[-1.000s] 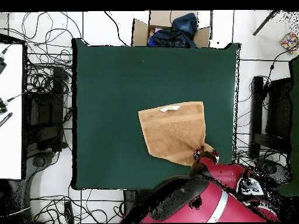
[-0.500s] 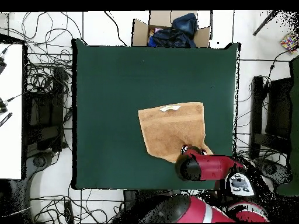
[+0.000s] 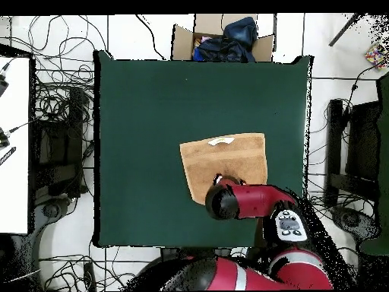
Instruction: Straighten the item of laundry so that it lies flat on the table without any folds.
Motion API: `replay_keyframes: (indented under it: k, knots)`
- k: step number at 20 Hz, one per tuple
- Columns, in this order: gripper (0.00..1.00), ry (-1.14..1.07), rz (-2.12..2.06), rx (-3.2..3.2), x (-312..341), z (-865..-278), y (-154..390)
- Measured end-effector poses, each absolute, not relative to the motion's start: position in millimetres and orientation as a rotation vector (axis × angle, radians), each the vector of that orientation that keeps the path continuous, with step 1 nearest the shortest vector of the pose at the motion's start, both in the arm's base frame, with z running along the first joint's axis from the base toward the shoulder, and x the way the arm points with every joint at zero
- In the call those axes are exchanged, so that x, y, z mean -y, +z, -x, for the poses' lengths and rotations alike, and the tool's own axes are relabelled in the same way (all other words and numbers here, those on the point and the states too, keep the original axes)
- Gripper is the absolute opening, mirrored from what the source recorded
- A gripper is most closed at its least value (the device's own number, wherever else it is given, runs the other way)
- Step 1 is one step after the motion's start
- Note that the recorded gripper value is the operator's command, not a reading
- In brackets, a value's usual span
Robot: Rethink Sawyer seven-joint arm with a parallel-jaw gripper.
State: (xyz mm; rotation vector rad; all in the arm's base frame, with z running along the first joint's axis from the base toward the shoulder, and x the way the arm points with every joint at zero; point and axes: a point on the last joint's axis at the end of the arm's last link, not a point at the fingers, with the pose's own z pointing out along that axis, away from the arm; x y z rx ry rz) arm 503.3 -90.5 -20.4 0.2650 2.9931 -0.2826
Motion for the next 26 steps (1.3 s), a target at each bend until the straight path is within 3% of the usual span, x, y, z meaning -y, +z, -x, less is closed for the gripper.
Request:
replay_keyframes:
  k: [17,26]
  knots:
    - [1.00,-0.117,-0.270,-3.020,43.7,-564.3,-13.4]
    - [1.00,-0.099,-0.344,-3.009,67.6,-594.4,-11.4]
